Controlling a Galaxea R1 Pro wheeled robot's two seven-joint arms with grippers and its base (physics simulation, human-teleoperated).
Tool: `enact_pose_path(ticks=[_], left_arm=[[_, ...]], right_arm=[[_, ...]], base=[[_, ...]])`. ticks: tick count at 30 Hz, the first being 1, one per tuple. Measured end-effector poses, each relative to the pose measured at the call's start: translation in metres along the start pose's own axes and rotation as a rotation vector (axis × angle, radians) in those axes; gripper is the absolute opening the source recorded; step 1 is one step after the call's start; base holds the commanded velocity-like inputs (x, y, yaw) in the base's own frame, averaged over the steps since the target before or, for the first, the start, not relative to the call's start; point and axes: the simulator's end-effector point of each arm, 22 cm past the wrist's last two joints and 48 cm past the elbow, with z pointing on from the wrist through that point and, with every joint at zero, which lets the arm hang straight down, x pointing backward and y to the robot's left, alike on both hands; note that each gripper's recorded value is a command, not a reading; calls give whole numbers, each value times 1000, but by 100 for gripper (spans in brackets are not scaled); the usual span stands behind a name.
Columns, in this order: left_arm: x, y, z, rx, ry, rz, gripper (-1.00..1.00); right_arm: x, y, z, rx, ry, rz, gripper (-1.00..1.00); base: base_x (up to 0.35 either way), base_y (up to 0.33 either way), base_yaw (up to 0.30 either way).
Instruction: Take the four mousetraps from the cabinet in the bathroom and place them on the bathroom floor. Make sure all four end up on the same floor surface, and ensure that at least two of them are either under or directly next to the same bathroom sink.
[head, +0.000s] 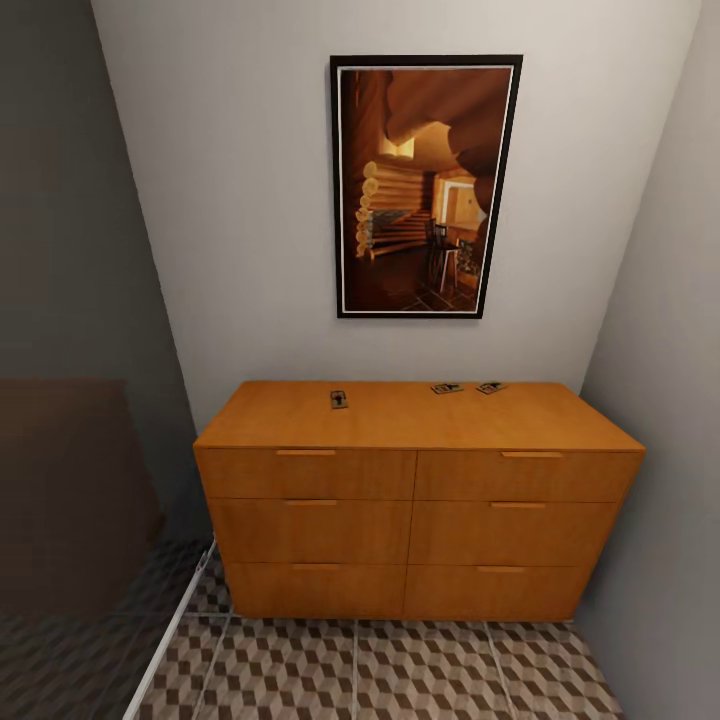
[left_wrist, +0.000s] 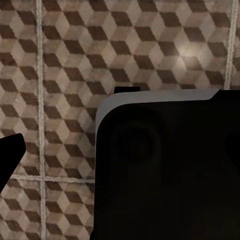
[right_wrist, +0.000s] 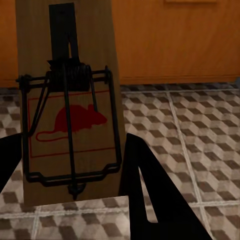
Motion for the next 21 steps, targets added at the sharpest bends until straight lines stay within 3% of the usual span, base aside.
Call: enact_pose_path(ticks=[21], left_arm=[[-1,1,0,-1,-3,1,100]], right_arm=[[0,0,0,-6,-2,-5,-100]], base=[[0,0,0]])
